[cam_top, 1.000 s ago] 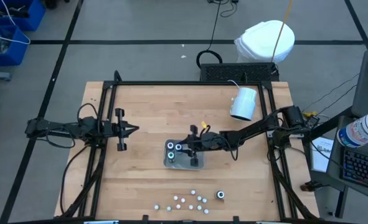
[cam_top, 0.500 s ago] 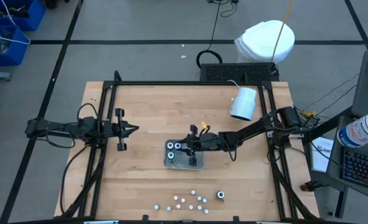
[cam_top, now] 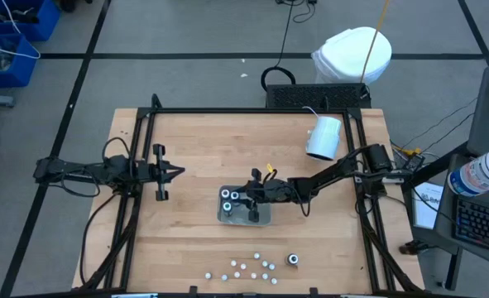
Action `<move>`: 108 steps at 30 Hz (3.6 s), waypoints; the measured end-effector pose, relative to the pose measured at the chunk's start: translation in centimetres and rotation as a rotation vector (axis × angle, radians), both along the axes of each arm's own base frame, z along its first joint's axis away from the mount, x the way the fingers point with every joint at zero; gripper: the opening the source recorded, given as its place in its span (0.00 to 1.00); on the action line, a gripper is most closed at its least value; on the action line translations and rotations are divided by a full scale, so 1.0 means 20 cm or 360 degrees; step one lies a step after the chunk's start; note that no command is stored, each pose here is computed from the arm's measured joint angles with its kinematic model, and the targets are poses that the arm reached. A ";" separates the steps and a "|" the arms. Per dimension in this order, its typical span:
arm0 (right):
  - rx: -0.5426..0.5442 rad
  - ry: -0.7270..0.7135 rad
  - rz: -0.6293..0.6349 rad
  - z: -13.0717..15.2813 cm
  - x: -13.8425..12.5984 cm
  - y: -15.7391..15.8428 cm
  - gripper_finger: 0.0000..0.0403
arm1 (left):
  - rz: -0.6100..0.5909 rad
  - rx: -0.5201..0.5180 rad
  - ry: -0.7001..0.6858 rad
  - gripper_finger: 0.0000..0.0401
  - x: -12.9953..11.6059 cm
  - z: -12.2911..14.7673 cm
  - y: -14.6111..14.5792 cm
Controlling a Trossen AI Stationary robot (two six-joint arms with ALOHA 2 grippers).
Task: Pick & Place food coloring
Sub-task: Put the big blue food coloring bottle into the gray bin, then put the big black food coloring bottle into the gray bin
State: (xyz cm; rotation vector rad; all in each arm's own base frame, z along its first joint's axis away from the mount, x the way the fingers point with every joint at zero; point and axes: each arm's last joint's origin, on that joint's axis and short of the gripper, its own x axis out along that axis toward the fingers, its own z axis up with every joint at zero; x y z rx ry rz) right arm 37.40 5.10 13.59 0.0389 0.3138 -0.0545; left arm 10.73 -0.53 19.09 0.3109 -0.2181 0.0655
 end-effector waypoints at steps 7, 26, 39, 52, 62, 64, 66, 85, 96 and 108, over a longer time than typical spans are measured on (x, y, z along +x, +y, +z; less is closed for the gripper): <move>-0.0001 0.0002 -0.0001 0.00 0.00 0.00 0.30 | 0.0000 0.0006 0.0000 0.02 0.00 0.00 0.00; -0.0041 0.0021 0.0018 -0.01 0.00 0.00 0.41 | 0.0001 0.0006 0.0001 0.02 0.00 0.00 0.00; -0.0039 0.0009 0.0025 0.00 0.00 0.00 0.43 | 0.0000 0.0005 0.0002 0.02 0.00 0.00 0.00; -0.0066 -0.0033 0.0046 0.07 -0.02 0.01 0.43 | 0.0000 0.0005 0.0005 0.02 0.00 0.00 0.00; -0.0128 -0.0017 0.0125 0.26 -0.13 0.07 0.43 | 0.0001 0.0005 0.0004 0.02 0.00 0.00 0.00; -0.0125 -0.0033 0.0161 0.28 -0.18 0.10 0.43 | 0.0000 0.0005 0.0004 0.02 0.00 0.00 0.00; -0.0128 -0.0056 0.0204 0.31 -0.23 0.13 0.43 | 0.0000 0.0005 0.0004 0.02 0.00 0.00 0.00; -0.0288 -0.0287 0.0779 0.39 -0.72 0.34 0.41 | 0.0000 0.0004 0.0001 0.02 0.00 0.00 0.00; -0.0136 -0.0376 0.1212 0.38 -0.77 0.38 0.40 | 0.0000 0.0008 0.0001 0.02 0.00 0.00 0.00; -0.0200 -0.0427 0.1265 0.36 -0.77 0.41 0.48 | 0.0001 0.0007 0.0001 0.02 0.00 0.00 0.00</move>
